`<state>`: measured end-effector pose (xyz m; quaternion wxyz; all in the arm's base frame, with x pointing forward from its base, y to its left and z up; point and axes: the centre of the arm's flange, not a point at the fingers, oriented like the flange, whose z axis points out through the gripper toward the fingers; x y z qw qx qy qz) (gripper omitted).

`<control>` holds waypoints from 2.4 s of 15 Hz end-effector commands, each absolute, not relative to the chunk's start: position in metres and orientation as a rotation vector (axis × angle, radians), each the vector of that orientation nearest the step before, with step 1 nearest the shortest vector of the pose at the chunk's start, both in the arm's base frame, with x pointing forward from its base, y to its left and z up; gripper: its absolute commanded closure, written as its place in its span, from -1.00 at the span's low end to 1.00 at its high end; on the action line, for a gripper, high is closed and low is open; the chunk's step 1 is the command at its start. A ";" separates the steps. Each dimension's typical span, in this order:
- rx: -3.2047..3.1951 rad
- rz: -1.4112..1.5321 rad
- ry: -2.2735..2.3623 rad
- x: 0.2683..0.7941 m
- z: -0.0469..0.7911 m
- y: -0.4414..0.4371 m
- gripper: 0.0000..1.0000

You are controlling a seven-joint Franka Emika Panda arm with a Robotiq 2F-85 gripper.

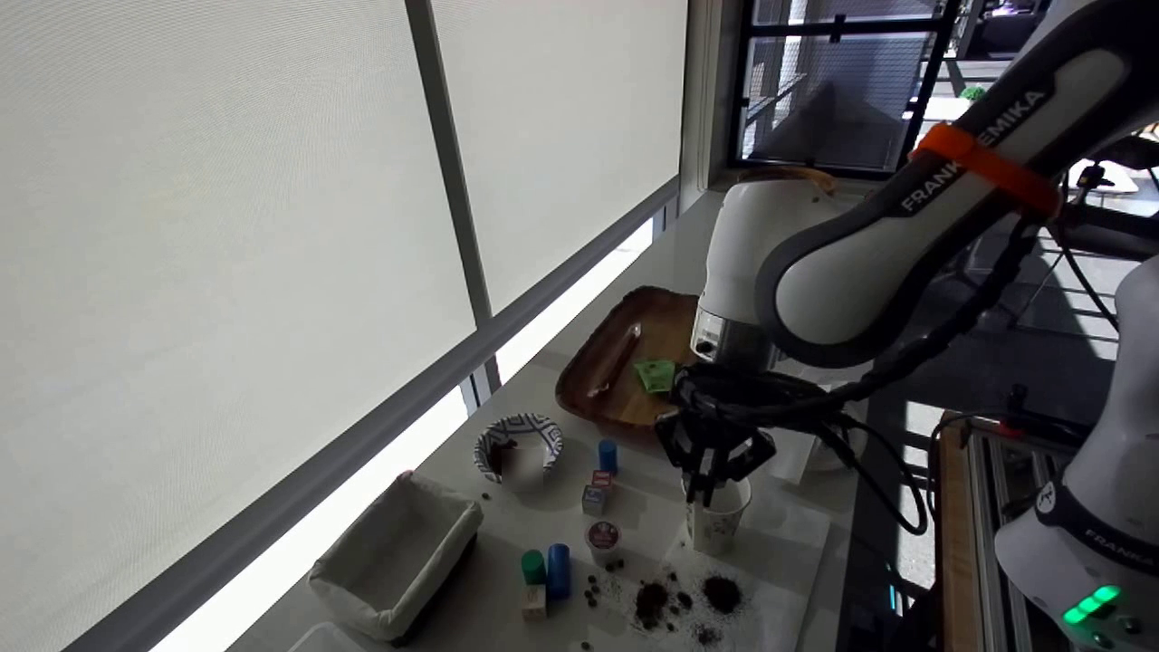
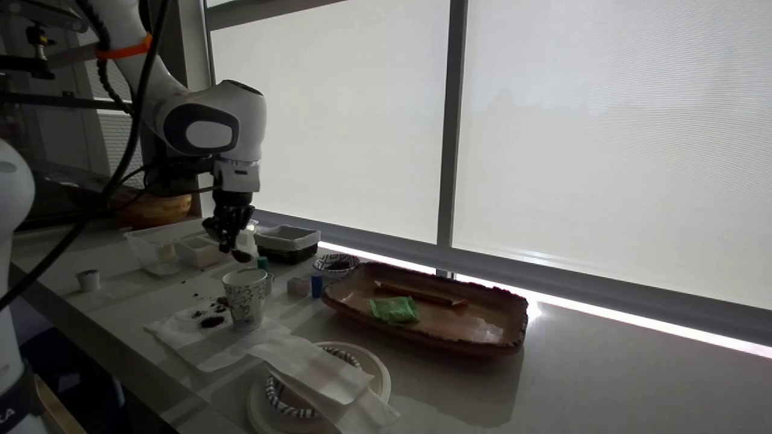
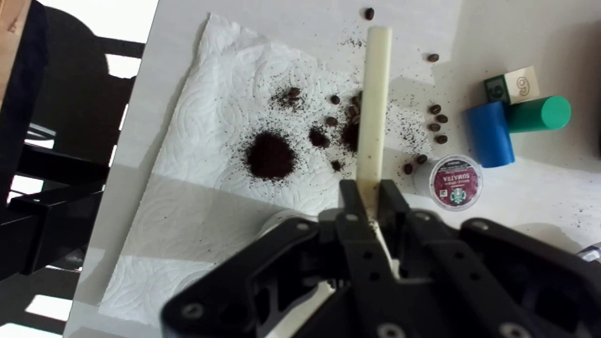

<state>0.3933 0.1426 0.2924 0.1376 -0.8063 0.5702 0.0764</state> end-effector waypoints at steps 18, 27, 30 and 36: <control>-2.007 0.495 1.511 0.381 0.268 0.075 0.93; -1.806 0.490 1.431 0.372 0.258 0.049 0.93; -1.747 0.500 1.403 0.369 0.255 0.043 0.93; -1.671 0.530 1.407 0.361 0.250 0.035 0.93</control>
